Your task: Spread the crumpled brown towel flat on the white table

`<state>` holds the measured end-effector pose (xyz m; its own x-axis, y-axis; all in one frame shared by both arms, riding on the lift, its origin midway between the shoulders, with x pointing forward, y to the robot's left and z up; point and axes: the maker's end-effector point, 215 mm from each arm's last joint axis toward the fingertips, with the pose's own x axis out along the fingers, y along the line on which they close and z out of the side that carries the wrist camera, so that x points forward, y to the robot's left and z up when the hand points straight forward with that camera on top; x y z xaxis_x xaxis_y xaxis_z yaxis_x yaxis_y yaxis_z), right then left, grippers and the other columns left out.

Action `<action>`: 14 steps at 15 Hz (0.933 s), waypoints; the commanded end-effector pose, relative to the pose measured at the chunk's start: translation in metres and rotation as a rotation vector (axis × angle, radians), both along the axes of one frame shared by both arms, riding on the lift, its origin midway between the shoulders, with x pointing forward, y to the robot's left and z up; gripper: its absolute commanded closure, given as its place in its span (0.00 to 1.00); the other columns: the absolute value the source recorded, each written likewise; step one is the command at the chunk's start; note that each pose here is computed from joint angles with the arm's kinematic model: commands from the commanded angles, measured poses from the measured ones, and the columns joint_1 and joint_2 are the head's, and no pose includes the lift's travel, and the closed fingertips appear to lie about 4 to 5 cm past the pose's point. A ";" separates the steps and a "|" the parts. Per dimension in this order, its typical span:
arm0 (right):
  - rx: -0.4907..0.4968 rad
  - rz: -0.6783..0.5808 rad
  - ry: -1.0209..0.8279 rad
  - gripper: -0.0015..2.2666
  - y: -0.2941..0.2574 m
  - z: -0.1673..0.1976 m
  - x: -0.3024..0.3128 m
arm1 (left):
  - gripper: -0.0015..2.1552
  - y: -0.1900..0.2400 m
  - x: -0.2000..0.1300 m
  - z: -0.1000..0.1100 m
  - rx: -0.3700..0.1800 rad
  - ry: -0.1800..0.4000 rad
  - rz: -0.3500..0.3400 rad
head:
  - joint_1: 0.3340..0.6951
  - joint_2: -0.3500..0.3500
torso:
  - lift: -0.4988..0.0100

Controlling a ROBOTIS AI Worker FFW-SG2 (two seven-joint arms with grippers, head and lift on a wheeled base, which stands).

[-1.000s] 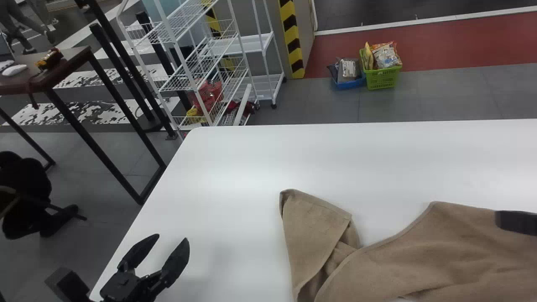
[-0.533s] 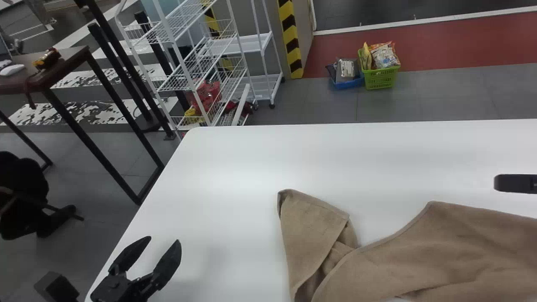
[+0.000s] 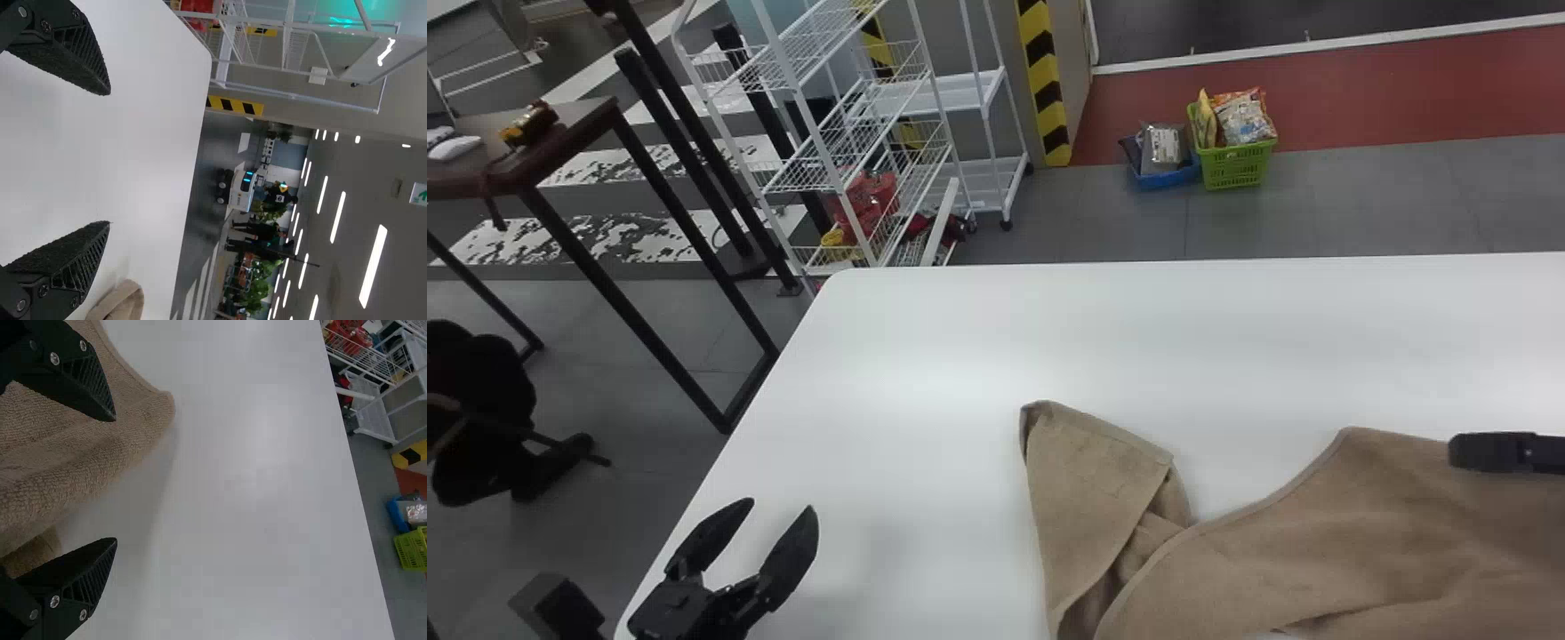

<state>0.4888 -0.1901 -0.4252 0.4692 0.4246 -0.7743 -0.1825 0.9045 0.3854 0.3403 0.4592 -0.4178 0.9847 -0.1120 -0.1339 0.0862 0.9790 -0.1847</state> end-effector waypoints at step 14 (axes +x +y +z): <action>0.152 0.100 -0.176 0.94 0.033 0.036 0.008 | 0.06 0.003 -0.004 0.005 0.004 -0.008 -0.001 | 1.00 1.00 | 0.74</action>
